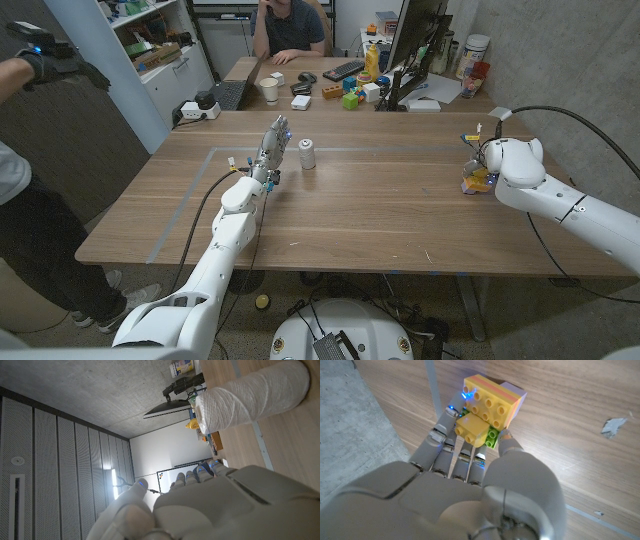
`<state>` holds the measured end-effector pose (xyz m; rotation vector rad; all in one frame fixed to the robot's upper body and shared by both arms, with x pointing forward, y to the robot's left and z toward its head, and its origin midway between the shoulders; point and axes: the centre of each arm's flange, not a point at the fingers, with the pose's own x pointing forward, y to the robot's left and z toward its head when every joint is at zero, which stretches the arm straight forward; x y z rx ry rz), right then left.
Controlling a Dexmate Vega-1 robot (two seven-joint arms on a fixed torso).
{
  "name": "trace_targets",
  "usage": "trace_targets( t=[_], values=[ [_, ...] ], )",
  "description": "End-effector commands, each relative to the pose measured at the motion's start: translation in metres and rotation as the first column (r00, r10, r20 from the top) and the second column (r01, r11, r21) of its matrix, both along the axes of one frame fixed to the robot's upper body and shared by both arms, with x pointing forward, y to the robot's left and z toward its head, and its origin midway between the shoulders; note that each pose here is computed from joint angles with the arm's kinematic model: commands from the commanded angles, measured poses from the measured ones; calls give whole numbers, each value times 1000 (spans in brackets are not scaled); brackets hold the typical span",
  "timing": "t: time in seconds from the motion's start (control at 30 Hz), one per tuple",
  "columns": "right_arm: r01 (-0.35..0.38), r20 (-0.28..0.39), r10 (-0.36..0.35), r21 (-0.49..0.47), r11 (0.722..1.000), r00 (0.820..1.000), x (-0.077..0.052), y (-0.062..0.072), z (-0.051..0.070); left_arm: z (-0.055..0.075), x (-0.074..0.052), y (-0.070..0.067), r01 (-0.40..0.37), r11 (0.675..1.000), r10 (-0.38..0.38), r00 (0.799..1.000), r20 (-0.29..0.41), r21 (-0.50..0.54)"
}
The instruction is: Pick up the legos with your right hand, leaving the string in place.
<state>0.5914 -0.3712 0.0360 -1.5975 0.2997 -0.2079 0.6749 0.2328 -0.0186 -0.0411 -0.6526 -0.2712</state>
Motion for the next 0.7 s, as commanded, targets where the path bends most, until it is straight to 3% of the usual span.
trace_targets(
  t=[0.03, 0.37, 0.7],
  values=[
    [-30, 115, 27, 21, 999, 993, -15, 3, 19, -2, -1, 2, 1, 1000, -1, 1000, 0, 2],
    [-67, 202, 68, -10, 998, 977, -30, 15, 35, -2, 0, 2, 4, 1000, -4, 1000, -2, 3],
    [-123, 290, 121, -9, 992, 949, -41, 21, 53, -1, 3, 1, 3, 1000, -3, 1000, -5, 3]
  ],
)
